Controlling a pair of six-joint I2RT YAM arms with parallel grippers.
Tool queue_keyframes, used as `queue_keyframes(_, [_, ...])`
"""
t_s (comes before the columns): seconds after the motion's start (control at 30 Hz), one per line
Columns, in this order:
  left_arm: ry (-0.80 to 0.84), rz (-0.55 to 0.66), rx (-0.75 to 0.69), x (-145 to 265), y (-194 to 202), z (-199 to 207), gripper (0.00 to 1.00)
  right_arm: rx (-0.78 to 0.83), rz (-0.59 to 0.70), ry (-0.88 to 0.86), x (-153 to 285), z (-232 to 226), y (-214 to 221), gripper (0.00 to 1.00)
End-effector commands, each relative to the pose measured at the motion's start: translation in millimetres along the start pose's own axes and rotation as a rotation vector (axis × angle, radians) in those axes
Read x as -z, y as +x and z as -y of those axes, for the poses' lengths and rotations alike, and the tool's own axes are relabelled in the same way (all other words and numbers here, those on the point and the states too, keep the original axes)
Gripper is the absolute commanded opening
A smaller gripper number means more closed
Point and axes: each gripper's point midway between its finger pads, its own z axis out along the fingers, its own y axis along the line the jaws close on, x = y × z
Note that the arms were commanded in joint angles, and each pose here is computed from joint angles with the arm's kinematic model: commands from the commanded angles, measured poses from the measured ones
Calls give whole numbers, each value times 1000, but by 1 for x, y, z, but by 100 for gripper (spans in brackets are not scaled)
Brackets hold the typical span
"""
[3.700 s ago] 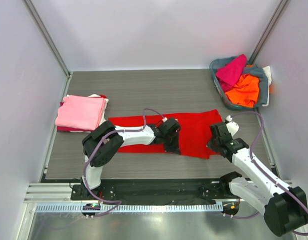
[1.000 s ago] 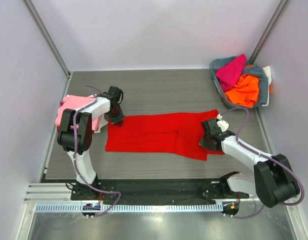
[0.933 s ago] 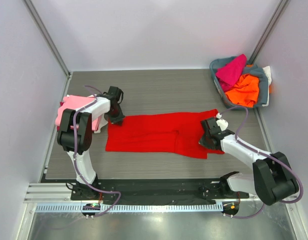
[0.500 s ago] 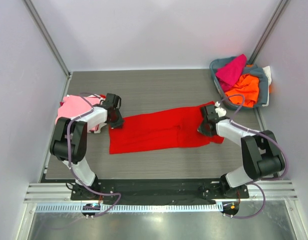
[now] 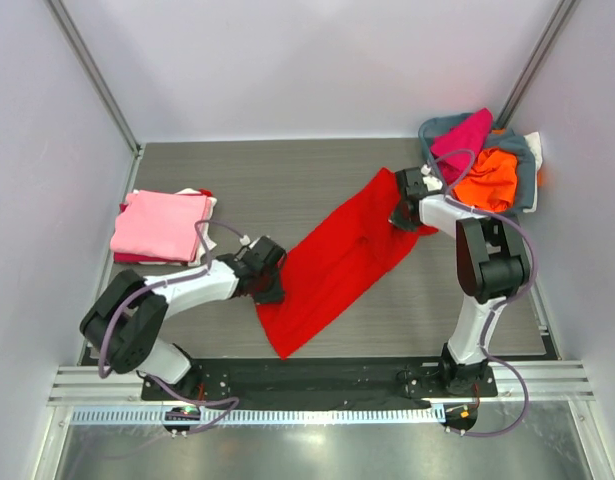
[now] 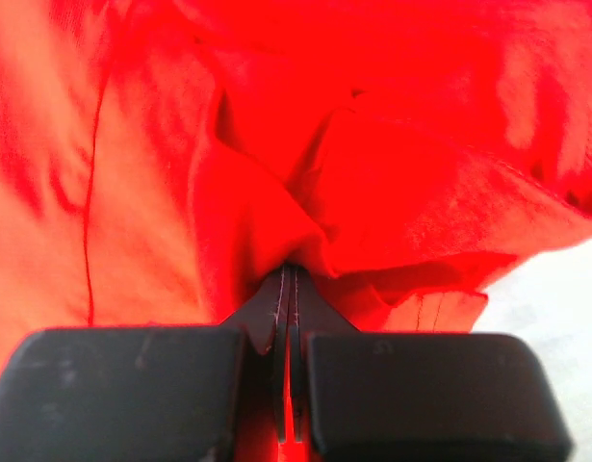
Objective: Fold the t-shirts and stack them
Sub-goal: Fold the tshirt
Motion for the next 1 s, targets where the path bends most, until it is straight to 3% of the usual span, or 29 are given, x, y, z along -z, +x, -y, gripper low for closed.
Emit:
queue_keyframes(0.0, [-118,-72,31,2,50,-36,0,60,-90,20,-23,-1,17,1])
queue_keyframes(0.2, [-57,-45,22,12,96,-13,0,87,-127,-63,-44,-39,10,1])
queue_keyframes(0.4, [31,62,24,19,122,23,0,148,-148,-133,-53,-85,10,1])
queue_keyframes(0.63, [83,130,-32,39,115,59,0,228,-101,-107,-47,-105,-15,4])
queue_keyframes(0.73, [123,151,-40,56,101,70,0,253,-51,-121,-28,-106,-33,10])
queue_keyframes(0.97, [237,208,40,91,46,74,1,251,23,-231,26,-118,-54,36])
